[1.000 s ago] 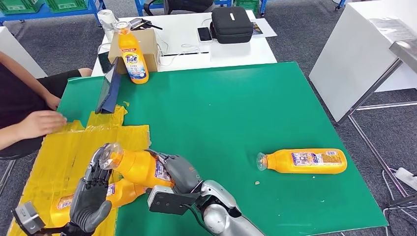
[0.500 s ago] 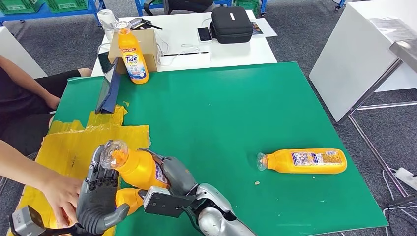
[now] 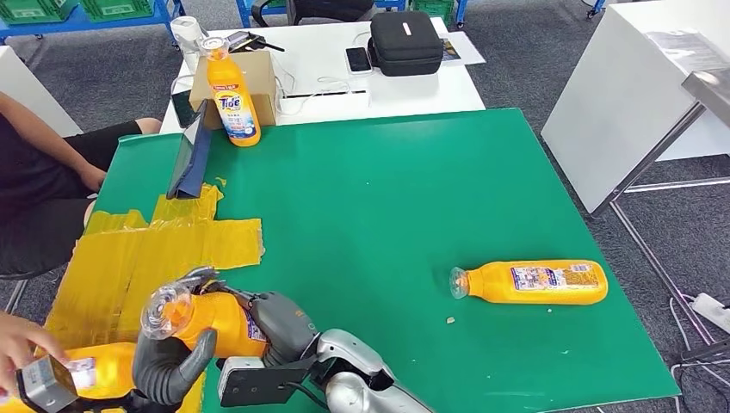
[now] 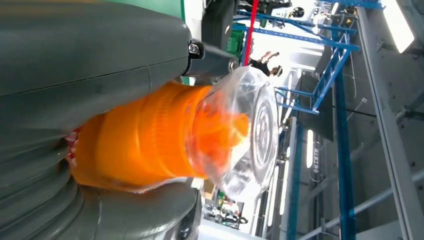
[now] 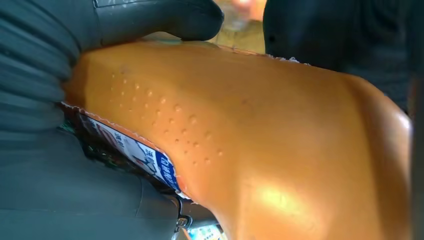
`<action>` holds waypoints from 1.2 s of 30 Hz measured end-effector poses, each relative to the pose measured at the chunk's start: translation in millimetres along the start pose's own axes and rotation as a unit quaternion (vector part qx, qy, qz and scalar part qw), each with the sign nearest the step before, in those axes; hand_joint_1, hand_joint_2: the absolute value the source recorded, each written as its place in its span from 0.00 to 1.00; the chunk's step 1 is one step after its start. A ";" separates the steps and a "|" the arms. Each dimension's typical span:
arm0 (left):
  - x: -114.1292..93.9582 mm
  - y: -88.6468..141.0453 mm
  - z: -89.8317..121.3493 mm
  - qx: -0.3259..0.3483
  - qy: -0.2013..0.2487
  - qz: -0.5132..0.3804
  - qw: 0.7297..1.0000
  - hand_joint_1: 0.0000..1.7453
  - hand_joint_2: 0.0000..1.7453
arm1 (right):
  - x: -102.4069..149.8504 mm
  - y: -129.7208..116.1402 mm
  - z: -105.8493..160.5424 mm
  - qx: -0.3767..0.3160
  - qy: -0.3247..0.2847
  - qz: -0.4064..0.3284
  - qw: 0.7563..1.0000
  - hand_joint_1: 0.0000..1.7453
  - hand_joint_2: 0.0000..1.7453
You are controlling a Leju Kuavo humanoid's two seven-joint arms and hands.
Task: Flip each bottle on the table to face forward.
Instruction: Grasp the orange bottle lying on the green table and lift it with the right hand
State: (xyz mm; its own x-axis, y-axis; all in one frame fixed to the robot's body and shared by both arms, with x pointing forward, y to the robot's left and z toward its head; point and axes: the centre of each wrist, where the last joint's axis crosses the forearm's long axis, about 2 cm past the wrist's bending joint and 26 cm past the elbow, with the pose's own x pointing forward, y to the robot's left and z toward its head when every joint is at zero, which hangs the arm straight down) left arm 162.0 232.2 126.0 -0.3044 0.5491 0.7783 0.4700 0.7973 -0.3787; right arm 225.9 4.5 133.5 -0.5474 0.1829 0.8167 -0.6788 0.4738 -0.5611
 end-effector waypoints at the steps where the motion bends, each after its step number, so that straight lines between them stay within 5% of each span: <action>1: 0.1 0.6 0.7 0.000 0.001 -0.001 1.000 1.00 1.00 | -0.3 0.5 -0.2 0.002 0.000 0.001 1.000 1.00 1.00; 18: -0.5 4.8 4.7 0.005 0.002 0.002 1.000 1.00 1.00 | -2.4 3.9 -4.6 0.019 0.003 0.011 1.000 1.00 1.00; 19: -0.5 5.1 4.9 0.005 0.001 0.002 1.000 1.00 1.00 | -2.6 3.9 -5.0 0.020 0.004 0.011 1.000 0.94 1.00; 23: -1.0 5.6 4.9 0.003 0.000 -0.004 1.000 1.00 1.00 | -3.6 3.7 -5.0 0.012 0.008 0.020 1.000 0.00 1.00; 27: 0.1 5.6 2.7 -0.007 -0.001 -0.058 0.998 1.00 1.00 | -6.3 2.2 1.4 -0.027 0.035 0.043 0.998 0.00 0.00; 36: 16.7 9.8 -1.4 0.002 -0.041 -0.295 0.955 1.00 1.00 | -39.4 -56.5 64.6 -0.133 0.113 0.079 0.981 0.00 0.00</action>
State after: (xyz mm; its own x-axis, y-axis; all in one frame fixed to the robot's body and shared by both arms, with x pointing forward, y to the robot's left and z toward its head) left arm 162.7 248.9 136.0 -0.5790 0.0216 0.8150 0.1938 0.9747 0.1118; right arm 254.2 -85.1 124.3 -0.4923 0.4446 0.7483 -0.4252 0.6273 -0.6525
